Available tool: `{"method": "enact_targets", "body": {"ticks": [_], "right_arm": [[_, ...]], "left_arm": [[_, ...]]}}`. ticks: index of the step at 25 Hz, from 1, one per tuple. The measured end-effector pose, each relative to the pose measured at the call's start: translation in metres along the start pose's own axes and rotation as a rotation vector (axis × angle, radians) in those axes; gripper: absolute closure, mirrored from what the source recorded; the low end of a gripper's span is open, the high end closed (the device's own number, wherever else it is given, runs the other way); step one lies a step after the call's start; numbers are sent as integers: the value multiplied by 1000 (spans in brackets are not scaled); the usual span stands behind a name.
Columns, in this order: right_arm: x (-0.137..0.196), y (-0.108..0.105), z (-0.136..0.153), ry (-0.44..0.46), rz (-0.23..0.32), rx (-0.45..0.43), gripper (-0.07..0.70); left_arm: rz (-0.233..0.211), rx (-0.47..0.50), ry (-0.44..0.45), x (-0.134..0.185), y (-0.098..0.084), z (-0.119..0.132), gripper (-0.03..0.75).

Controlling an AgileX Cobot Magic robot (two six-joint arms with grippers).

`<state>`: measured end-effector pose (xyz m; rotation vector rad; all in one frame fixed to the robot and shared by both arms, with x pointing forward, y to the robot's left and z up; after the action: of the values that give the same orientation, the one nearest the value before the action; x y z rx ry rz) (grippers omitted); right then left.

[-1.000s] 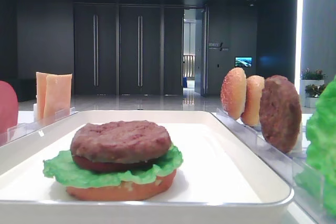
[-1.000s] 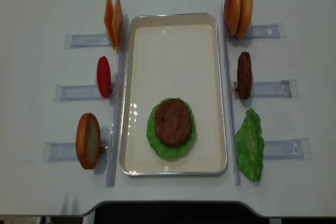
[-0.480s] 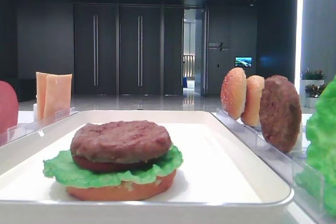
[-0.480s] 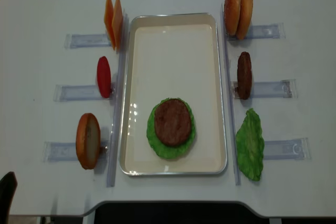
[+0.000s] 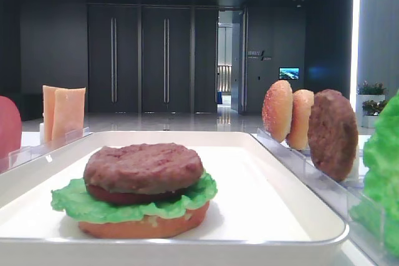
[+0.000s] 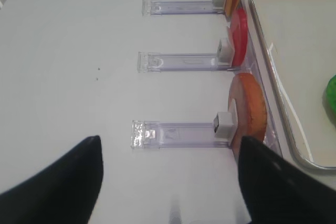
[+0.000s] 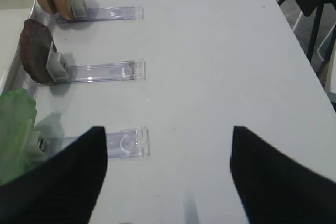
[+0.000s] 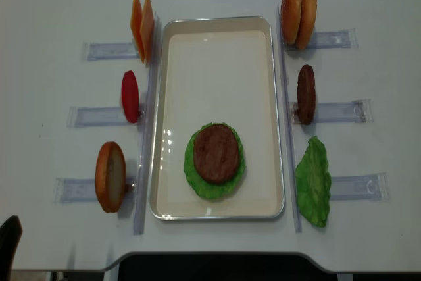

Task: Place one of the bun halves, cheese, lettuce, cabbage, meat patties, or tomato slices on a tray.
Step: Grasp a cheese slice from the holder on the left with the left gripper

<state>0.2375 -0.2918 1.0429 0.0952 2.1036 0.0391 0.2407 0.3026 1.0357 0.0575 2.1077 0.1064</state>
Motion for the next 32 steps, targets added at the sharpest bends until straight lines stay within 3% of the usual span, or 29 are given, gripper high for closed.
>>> {"method": "enact_targets", "body": {"ticks": [7,14,22,32], "right_arm": [[0,0,0,0,0,0,155],[0,0,0,0,0,0,155],[0,0,0,0,0,0,155],[0,0,0,0,0,0,155]], "left_arm": [[-5,16,51,-6,-1,2,136],[-5,27,147,-42,4,1,133],[-8,34,222,-95,9,11,32],[-7,52,391,-169,17,60,24]]}}
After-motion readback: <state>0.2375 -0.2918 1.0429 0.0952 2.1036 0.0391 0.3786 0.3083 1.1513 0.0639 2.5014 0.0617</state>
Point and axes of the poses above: a point on each arm's last joint axis where the gripper is mounted, z pointing out along that axis toward the gripper, y along the wrist's bending axis when the last joint is at zero, x = y × z, the point moved 1 cm from there along z, pointing out along that axis toward the gripper, and after that the axes turned 5 degrees about z, right-handed, at the moved point
